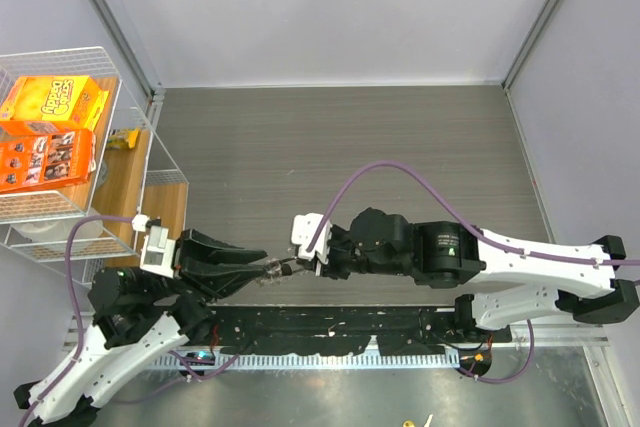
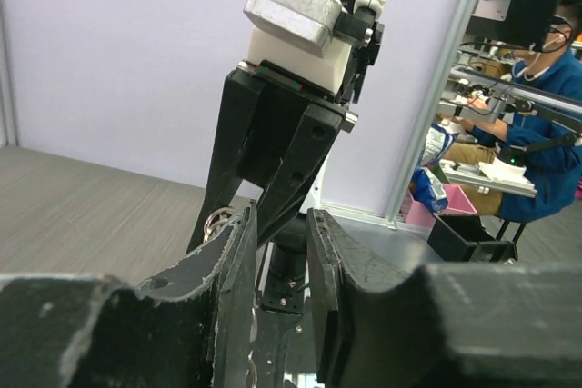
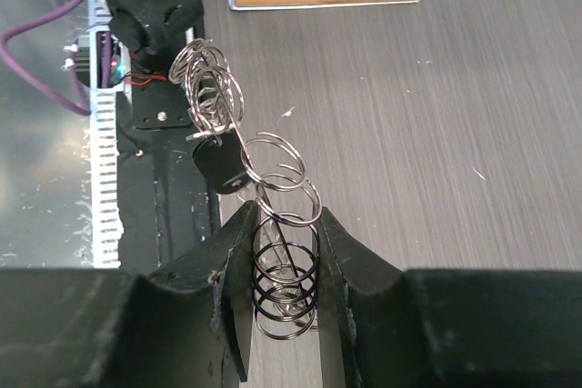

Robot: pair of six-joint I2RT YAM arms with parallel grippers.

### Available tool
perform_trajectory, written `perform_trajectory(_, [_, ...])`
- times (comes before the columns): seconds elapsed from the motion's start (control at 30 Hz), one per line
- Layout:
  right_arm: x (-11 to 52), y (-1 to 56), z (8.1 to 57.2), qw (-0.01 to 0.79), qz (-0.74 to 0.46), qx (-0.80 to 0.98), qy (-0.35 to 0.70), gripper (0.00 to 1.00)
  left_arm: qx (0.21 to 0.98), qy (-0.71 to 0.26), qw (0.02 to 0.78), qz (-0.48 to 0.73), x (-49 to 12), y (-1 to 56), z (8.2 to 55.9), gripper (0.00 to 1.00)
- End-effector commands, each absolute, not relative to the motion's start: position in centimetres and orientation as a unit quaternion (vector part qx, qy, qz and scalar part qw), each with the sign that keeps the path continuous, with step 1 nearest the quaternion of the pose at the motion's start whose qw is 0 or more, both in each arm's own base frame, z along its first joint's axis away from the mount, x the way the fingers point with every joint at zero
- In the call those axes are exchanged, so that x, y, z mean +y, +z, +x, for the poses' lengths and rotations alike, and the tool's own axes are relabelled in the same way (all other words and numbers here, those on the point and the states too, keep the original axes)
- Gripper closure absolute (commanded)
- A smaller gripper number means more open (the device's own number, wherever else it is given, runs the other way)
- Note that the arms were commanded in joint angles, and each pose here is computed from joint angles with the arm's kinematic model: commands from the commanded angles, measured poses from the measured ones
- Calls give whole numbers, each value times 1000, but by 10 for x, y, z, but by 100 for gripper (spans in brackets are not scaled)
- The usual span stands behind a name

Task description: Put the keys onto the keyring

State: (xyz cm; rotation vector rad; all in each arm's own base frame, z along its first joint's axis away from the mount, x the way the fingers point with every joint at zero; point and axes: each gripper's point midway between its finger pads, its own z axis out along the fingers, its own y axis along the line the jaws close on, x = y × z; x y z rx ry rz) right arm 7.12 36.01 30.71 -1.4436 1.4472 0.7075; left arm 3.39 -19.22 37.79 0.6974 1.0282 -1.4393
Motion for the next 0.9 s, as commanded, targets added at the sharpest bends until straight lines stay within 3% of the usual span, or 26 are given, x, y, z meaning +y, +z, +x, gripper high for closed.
perform_trajectory(0.0, [349, 335, 90, 517, -539, 599, 289, 95, 464, -591, 598, 278, -190, 369, 49, 65])
perform_trajectory(0.43, [336, 313, 153, 544, -493, 665, 136, 94, 497, -575, 595, 262, -189, 353, 59, 65])
perform_trajectory(0.87, [298, 257, 257, 524, -393, 756, -14, 94, 551, -535, 599, 228, -187, 328, 82, 64])
